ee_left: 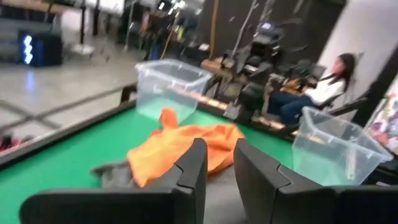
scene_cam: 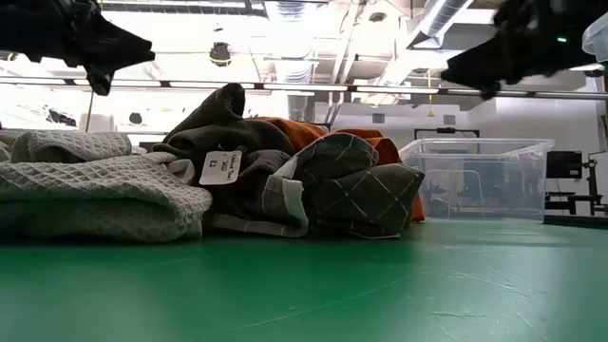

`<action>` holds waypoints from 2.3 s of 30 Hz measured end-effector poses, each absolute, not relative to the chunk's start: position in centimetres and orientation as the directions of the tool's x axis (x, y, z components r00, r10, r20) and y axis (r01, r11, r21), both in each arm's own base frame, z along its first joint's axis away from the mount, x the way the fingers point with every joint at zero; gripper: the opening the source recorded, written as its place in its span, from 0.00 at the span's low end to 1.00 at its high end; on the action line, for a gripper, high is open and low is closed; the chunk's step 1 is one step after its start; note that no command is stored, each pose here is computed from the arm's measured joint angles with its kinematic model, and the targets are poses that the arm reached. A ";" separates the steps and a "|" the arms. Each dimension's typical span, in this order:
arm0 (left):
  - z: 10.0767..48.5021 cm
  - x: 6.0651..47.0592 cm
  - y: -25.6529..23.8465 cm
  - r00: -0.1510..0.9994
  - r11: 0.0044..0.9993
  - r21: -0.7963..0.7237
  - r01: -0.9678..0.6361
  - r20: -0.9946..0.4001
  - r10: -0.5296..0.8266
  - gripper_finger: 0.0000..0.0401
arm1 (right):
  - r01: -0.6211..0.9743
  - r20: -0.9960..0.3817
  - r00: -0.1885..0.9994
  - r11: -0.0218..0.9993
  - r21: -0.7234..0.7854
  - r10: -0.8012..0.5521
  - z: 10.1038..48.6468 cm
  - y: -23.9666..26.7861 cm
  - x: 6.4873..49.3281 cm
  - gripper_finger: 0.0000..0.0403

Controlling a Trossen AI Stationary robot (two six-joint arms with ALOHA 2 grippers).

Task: Sort towels by color in basket
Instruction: Put the orange towel into the top transparent bin

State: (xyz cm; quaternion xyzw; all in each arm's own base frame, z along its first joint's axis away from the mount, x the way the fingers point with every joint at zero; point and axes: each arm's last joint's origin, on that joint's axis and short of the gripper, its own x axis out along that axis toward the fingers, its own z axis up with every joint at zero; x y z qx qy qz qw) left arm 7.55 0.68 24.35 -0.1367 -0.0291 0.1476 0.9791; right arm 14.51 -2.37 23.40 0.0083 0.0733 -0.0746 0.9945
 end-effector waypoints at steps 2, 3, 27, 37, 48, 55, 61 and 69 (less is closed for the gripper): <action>24.9 7.7 0.7 0.949 0.910 -0.279 -0.308 -0.020 0.315 0.23 | 0.119 -0.268 0.955 0.992 -0.034 -0.123 24.1 -2.4 16.6 0.44; 25.1 7.9 0.8 0.944 0.904 -0.280 -0.323 -0.031 0.328 0.25 | 0.099 -0.333 0.936 0.993 -0.056 -0.112 24.4 -2.4 17.7 0.44; 29.7 10.9 0.7 0.933 0.936 -0.015 -0.351 -0.095 0.348 0.53 | -0.092 -0.828 0.552 0.979 -0.182 -0.102 18.9 -6.8 33.1 0.35; 30.7 10.9 0.9 0.913 0.911 0.063 -0.408 0.002 0.409 0.53 | -0.071 -0.764 0.631 0.971 -0.227 -0.133 25.6 -8.2 33.0 0.07; 30.1 12.2 2.4 0.830 0.827 0.140 -0.544 -0.051 0.555 0.50 | 0.369 -0.297 0.820 0.849 -0.378 -0.489 42.5 -9.2 23.0 0.06; 30.3 13.0 2.9 0.814 0.805 0.169 -0.568 -0.030 0.580 0.46 | 0.610 0.192 0.791 0.727 -0.315 -0.581 51.0 -7.3 14.5 0.04; 30.5 13.1 2.9 0.815 0.803 0.181 -0.568 -0.011 0.579 0.45 | 0.650 0.110 0.747 0.686 -0.327 -0.656 50.9 -6.4 10.9 0.04; 31.0 13.1 2.9 0.815 0.794 0.210 -0.571 0.034 0.578 0.45 | 0.720 -0.328 0.494 0.590 -0.364 -0.805 46.3 -8.5 10.9 0.04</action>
